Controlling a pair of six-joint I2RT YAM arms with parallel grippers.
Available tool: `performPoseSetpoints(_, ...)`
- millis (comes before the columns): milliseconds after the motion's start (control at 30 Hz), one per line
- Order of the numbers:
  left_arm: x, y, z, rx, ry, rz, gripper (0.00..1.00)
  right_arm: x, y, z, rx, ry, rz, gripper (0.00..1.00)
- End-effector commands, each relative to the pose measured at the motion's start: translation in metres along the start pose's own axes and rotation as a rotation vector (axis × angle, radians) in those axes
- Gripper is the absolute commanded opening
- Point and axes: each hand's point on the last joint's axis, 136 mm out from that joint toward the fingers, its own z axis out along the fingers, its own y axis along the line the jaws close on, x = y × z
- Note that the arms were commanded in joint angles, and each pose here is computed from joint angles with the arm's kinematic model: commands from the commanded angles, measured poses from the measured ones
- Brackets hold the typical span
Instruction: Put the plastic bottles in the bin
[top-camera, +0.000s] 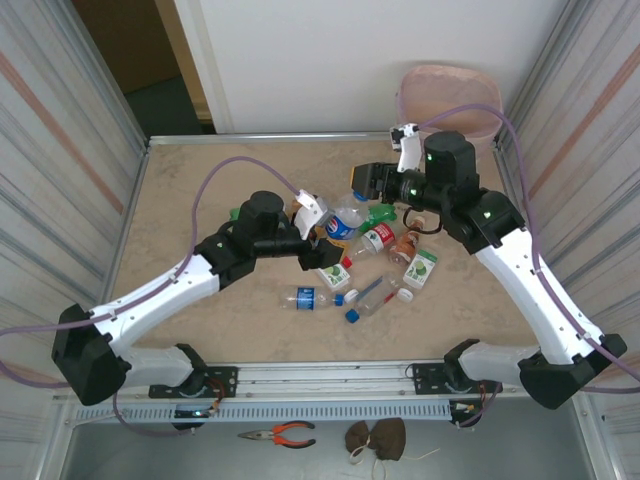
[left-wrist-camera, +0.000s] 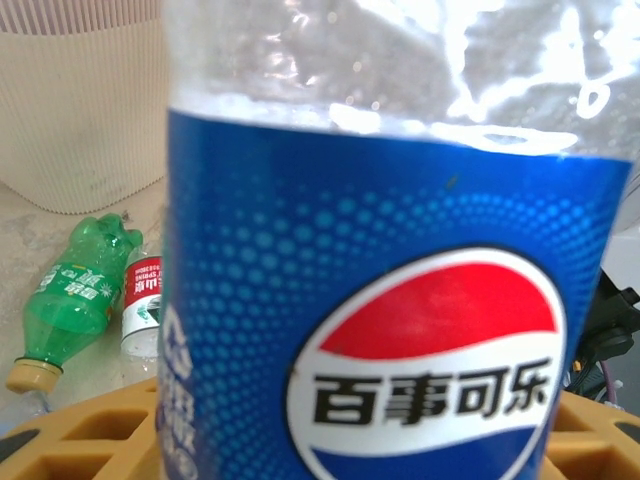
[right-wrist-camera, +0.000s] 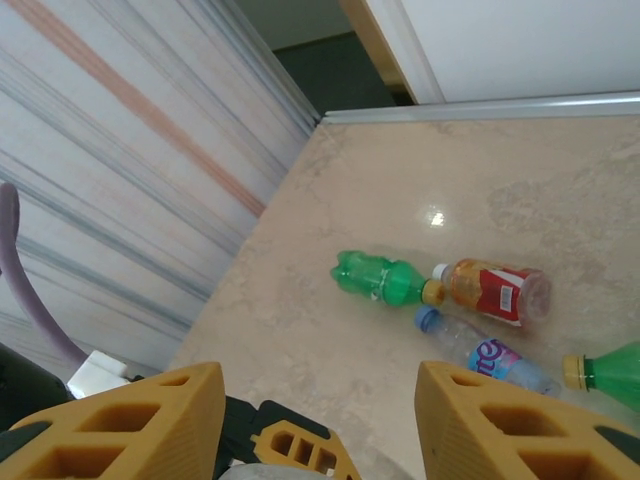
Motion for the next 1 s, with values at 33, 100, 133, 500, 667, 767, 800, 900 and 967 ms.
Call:
performPoseSetpoints(33, -0.025, 0.005, -0.006, -0.02, -0.059, 0.015, 0.52, 0.007, 0.003, -0.006, 0.022, 0.009, -0.038, 0.48)
performPoseSetpoints(100, -0.025, 0.007, -0.006, -0.025, -0.06, 0.006, 0.52, 0.007, 0.005, -0.006, 0.016, 0.004, -0.037, 0.49)
performPoseSetpoints(133, -0.024, 0.009, -0.006, -0.031, -0.059, -0.001, 0.52, 0.009, 0.006, -0.005, 0.012, 0.006, -0.037, 0.49)
performPoseSetpoints(500, -0.023, 0.013, -0.006, -0.043, -0.06, -0.024, 0.51, 0.011, 0.006, -0.005, 0.016, -0.016, -0.015, 0.4)
performPoseSetpoints(667, -0.022, 0.014, -0.005, -0.043, -0.056, -0.029, 0.52, 0.01, 0.007, -0.003, 0.01, -0.022, -0.005, 0.31)
performPoseSetpoints(767, -0.022, 0.014, -0.005, -0.042, -0.057, -0.028, 0.52, 0.011, 0.006, -0.001, 0.013, -0.019, -0.002, 0.26)
performPoseSetpoints(800, -0.022, 0.014, -0.005, -0.044, -0.056, -0.029, 0.54, 0.01, 0.005, -0.001, 0.019, -0.021, 0.001, 0.25)
performPoseSetpoints(900, -0.022, 0.016, -0.007, -0.058, -0.056, -0.033, 0.64, 0.007, -0.001, -0.002, 0.055, -0.039, 0.001, 0.24)
performPoseSetpoints(967, -0.021, 0.017, -0.01, -0.068, -0.056, -0.035, 0.7, 0.004, -0.007, -0.002, 0.083, -0.054, 0.005, 0.23)
